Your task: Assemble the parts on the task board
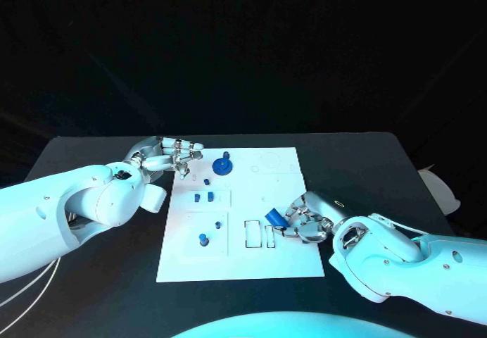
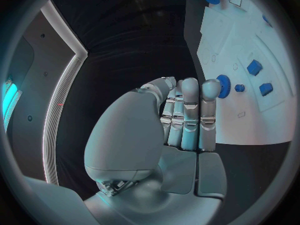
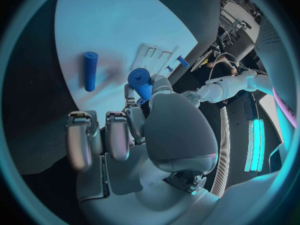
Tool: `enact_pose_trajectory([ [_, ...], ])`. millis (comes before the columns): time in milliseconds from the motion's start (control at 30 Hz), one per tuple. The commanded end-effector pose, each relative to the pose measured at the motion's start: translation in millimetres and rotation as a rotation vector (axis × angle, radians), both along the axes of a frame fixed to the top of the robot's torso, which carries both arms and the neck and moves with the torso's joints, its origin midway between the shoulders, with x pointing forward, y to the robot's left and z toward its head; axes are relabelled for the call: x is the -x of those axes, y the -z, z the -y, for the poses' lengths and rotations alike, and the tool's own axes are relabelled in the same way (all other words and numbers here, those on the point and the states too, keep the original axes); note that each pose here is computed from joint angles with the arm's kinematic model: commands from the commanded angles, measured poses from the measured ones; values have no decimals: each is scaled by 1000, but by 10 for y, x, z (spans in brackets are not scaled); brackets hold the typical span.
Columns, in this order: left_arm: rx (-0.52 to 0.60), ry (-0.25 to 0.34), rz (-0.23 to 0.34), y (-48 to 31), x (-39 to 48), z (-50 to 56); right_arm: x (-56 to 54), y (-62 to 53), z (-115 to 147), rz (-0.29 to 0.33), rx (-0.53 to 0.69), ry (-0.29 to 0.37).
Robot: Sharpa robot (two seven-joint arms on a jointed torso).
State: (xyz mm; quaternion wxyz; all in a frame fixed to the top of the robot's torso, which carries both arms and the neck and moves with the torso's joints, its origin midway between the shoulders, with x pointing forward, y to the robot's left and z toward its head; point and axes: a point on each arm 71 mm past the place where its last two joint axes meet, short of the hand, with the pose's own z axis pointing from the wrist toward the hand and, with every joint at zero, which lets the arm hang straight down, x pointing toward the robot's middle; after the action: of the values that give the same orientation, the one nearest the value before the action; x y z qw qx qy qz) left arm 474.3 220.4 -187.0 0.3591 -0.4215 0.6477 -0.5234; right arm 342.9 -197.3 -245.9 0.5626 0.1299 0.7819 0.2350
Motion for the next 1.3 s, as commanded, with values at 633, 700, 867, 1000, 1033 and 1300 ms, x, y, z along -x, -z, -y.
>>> enact_pose_trajectory([
  [633, 12, 21, 3, -15, 12, 38, 63, 75, -353, -163, -42, -85],
  [700, 11, 21, 3, -15, 12, 38, 62, 78, -364, -167, -46, -83],
  [867, 12, 23, 3, -16, 14, 43, 52, 96, -372, -182, -49, -77],
  [1000, 12, 23, 3, -16, 15, 44, 39, 103, -371, -180, -48, -74],
  [1033, 12, 23, 3, -16, 15, 44, 35, 104, -372, -177, -47, -73],
  [1300, 12, 23, 2, -17, 18, 41, 19, 103, -405, -163, -54, -77],
])
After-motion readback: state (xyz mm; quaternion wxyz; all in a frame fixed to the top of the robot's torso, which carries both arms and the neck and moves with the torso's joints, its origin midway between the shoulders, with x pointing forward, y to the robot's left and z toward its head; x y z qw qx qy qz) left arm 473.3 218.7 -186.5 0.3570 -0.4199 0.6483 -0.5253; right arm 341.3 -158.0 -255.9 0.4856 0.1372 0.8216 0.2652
